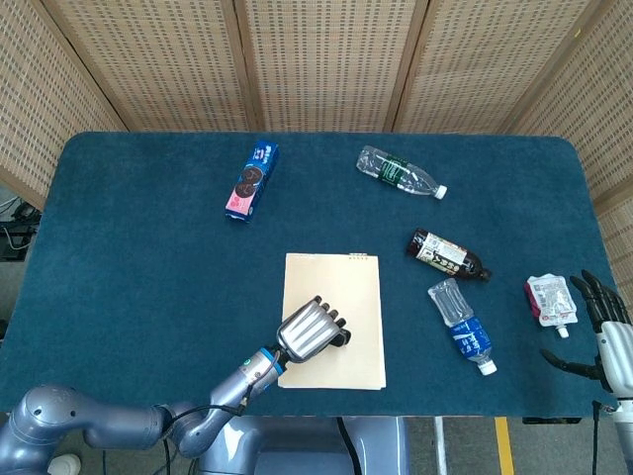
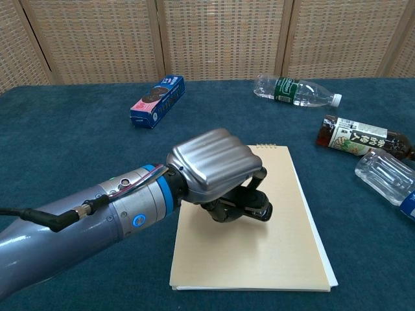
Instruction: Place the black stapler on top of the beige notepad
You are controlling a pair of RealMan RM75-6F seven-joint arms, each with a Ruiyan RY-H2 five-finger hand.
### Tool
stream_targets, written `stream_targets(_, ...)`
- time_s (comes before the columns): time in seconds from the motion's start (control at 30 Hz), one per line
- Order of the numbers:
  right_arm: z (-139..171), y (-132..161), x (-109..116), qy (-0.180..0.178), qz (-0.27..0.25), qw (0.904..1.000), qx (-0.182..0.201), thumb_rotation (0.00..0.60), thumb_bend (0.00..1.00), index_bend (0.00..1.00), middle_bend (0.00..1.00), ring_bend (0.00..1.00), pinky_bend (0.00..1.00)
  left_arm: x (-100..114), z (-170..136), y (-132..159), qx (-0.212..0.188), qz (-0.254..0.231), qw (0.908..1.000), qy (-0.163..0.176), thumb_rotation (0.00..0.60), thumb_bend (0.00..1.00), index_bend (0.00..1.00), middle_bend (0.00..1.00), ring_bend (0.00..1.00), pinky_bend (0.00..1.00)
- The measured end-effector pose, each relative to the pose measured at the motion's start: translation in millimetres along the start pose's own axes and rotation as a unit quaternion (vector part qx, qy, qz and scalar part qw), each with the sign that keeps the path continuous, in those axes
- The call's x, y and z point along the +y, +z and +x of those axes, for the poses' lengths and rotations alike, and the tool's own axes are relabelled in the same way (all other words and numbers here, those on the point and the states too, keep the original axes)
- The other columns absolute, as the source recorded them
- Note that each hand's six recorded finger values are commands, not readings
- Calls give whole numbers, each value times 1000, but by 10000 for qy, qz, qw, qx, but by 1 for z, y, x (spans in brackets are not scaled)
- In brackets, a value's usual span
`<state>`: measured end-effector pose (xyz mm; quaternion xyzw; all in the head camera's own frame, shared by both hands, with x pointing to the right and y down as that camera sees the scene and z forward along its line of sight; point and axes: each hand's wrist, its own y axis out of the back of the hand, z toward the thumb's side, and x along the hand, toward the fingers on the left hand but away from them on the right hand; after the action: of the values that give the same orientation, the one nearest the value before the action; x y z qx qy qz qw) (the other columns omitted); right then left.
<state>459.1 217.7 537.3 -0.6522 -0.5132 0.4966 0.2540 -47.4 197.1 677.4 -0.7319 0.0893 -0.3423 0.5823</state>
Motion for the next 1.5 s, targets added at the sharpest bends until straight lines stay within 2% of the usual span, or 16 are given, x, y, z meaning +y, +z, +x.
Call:
stream_targets(0.07,0,0,1,-9,-8,10000,8,600,150,50,0,0,0,0,1,1,22,46,10000,22,600,456,673,460,480,476)
stream_targets(0.27,0,0,1,-17,-21,10000,16,600,150,51,0,0,0,-1,1,5,56,100,9999,77,600,411,620,409,433,445)
stream_targets(0.4,1,1,1,-13,-53,10000,24,600,150,50,0,0,0,-3,2,8,31,192,9998,66,600,410,609,398,424,438)
stream_targets(0.5,1,1,1,-15,-64,10000,29,600,150,50,0,0,0,-4,2,9,32,259,9996,59,600,407,559,346,381,410)
stream_targets(0.63,1,1,1,-10,-76,10000,25,600,150,51,0,0,0,-5,2,10,32,315,9995,46,600,357,448,234,259,307)
stream_targets(0.87,1,1,3,-28,-99,9999,30,600,150,50,0,0,0,1,4,8,186,338,9991,166,600,270,183,4,12,43)
stream_targets(1.07,1,2,3,-34,-77,10000,47,600,150,50,0,0,0,7,2,6,293,270,9988,275,600,270,133,0,0,16)
stream_targets(1.27,1,1,4,-54,-47,10000,30,600,151,50,0,0,0,20,-10,-10,570,172,9970,489,600,270,119,0,0,3)
stream_targets(1.4,0,1,2,-43,-3,10000,23,600,150,50,0,0,0,32,-30,-35,912,97,9931,732,600,264,98,0,0,0)
stream_targets(1.5,1,2,1,-32,61,10000,28,600,150,50,0,0,0,37,-54,-63,1282,56,9881,843,600,227,42,0,0,0)
